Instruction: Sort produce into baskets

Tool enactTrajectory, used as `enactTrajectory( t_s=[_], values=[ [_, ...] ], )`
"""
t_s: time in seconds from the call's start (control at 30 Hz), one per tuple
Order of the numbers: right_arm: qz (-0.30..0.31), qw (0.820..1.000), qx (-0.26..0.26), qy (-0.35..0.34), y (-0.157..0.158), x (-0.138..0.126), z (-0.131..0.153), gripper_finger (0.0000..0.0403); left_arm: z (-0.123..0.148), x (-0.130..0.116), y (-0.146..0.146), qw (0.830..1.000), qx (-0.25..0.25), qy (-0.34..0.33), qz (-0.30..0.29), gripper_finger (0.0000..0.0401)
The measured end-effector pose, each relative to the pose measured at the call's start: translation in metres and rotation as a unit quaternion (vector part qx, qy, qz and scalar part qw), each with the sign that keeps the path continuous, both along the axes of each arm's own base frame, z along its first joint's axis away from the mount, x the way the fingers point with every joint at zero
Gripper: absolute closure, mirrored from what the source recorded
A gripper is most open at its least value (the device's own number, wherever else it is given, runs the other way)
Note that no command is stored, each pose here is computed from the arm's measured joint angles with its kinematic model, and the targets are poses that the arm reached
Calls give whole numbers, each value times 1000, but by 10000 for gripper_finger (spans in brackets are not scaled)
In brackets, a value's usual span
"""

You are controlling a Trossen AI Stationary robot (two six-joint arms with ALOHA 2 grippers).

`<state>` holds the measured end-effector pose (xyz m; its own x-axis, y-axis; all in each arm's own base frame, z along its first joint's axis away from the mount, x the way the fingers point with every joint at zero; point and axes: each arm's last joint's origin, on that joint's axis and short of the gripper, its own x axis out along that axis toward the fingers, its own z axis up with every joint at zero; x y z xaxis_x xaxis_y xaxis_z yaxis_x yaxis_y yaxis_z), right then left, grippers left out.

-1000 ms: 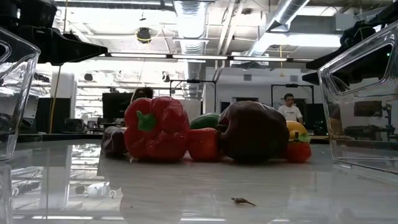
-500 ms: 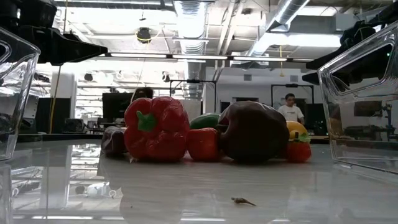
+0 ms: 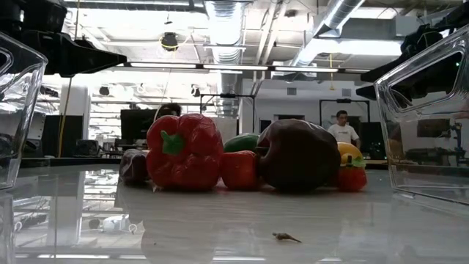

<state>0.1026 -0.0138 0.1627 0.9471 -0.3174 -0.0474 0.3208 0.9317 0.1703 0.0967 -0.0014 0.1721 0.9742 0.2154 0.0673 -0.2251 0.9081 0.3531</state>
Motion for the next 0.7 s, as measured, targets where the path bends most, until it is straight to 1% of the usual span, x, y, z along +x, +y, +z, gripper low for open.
enactTrajectory(
  t_s=[0.17, 0.2, 0.23, 0.27, 0.33, 0.37, 0.43, 0.5, 0.53, 0.7],
  values=[
    [0, 1000, 0, 0, 0, 0, 0, 97, 0, 0, 0, 1000, 0, 0, 0, 140],
    [0, 1000, 0, 0, 0, 0, 0, 97, 0, 0, 0, 1000, -9, -2, -1, 140],
    [0, 1000, 0, 0, 0, 0, 0, 97, 0, 0, 0, 999, -39, -8, -6, 140],
    [0, 1000, 0, 0, 0, 0, 0, 97, 0, 0, -1, 997, -79, -17, -16, 140],
    [0, 1000, 0, 0, 0, 0, 0, 97, 0, 0, -1, 986, -159, -31, -34, 140],
    [0, 1000, 0, 0, 0, 0, 0, 97, 0, 0, -2, 980, -192, -37, -39, 140],
    [0, 1000, 0, 0, 0, 0, 0, 97, 0, 0, -1, 969, -239, -47, -37, 140],
    [0, 1000, 0, 0, 0, 0, 0, 97, 0, 0, 0, 960, -271, -58, -26, 140],
    [0, 1000, 0, 0, 0, 0, 0, 97, 0, 0, 0, 958, -279, -63, -20, 140],
    [0, 1000, -1, -4, 0, 0, 1, 97, 0, 0, 1, 956, -284, -72, 5, 140]
  ],
)
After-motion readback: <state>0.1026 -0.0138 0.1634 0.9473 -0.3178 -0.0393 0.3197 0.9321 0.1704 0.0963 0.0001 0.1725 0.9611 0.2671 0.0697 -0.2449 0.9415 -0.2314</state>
